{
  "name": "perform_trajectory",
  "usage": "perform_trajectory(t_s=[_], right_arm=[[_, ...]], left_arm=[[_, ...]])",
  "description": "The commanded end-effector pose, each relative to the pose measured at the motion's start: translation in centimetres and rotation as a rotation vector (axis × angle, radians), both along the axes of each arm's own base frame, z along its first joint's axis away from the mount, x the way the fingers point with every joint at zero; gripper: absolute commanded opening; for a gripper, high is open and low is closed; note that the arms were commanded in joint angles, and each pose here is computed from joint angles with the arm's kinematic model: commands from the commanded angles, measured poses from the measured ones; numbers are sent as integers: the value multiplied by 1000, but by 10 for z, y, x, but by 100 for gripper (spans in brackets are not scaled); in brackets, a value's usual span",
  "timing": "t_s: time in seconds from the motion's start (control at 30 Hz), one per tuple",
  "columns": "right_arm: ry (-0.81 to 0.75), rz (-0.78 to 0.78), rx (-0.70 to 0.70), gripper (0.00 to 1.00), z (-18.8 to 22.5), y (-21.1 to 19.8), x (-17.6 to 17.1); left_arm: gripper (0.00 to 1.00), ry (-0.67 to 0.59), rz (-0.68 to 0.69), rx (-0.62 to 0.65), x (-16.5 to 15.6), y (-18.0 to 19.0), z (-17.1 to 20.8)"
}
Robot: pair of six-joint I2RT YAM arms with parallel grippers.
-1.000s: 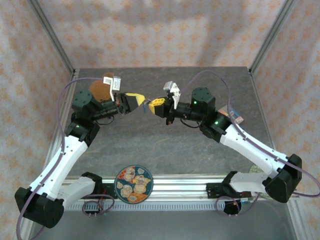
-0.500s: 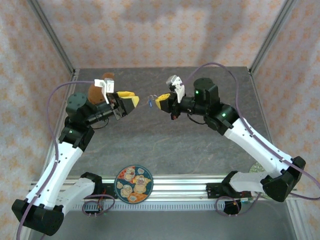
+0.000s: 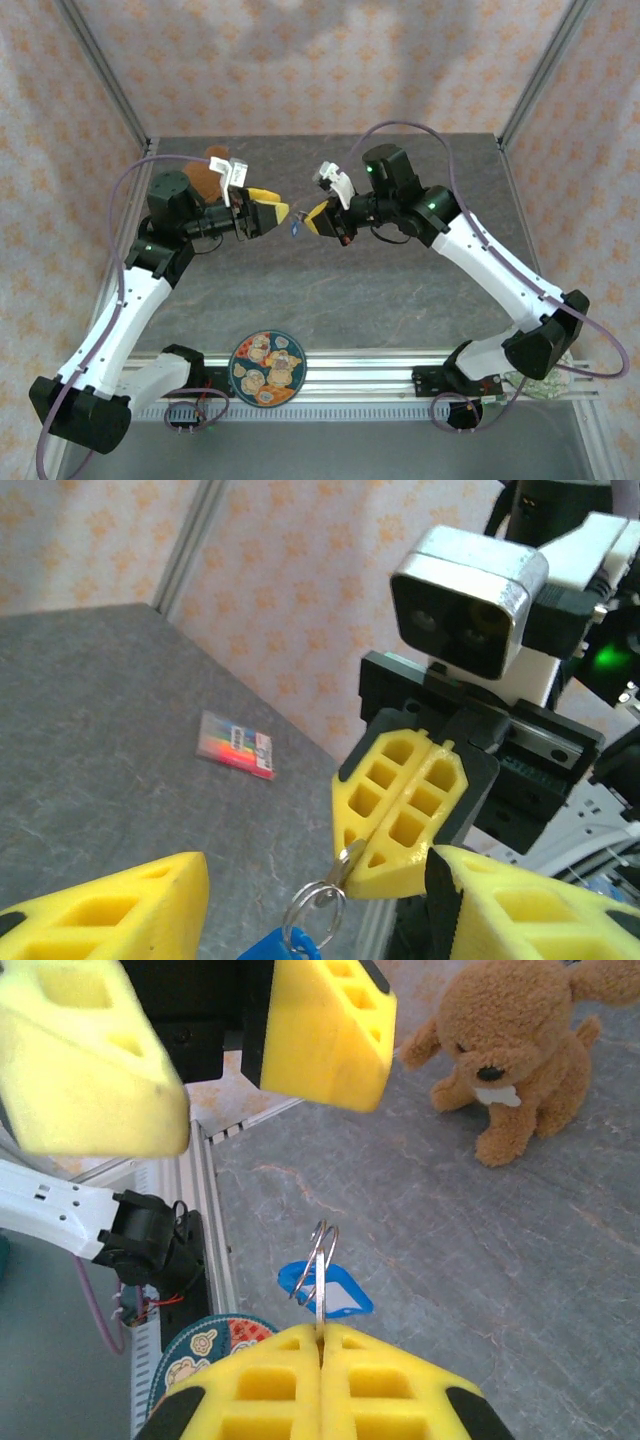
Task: Remove the keys from the keyring
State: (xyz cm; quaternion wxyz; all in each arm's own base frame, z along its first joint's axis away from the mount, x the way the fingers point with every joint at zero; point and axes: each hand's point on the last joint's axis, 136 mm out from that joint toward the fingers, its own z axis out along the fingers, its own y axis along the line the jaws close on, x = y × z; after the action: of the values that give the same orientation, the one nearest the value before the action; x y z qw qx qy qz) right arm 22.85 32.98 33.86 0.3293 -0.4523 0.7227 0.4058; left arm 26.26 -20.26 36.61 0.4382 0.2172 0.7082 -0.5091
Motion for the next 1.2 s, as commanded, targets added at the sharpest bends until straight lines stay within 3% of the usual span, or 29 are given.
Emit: perform_trajectory(t_s=[0.0, 0.27, 0.47, 0.57, 0.73, 0.8, 0.97, 1.17], right_arm=[[-5, 59, 32, 0, 17, 1, -8], [16, 98, 46, 0, 24, 5, -10], [22, 106, 51, 0, 25, 6, -11], [24, 110, 54, 0, 25, 6, -11], [19, 108, 57, 0, 28, 6, -11], [14, 102, 56, 0, 28, 5, -11], [-38, 55, 93, 0, 32, 2, -5], [-116, -13, 251, 0, 45, -2, -5]], left_arm=[[58, -54, -96, -1, -15, -11, 16], [57, -31, -135, 41, -19, -19, 5], [47, -36, -133, 63, -22, -18, 3], [38, -33, -129, 70, -22, -17, 1], [7, -44, -122, 74, -22, -16, 3], [0, -49, -118, 70, -22, -16, 5], [0, -68, -49, 26, -15, -12, 16], [0, -91, 54, -85, -4, -3, 34]])
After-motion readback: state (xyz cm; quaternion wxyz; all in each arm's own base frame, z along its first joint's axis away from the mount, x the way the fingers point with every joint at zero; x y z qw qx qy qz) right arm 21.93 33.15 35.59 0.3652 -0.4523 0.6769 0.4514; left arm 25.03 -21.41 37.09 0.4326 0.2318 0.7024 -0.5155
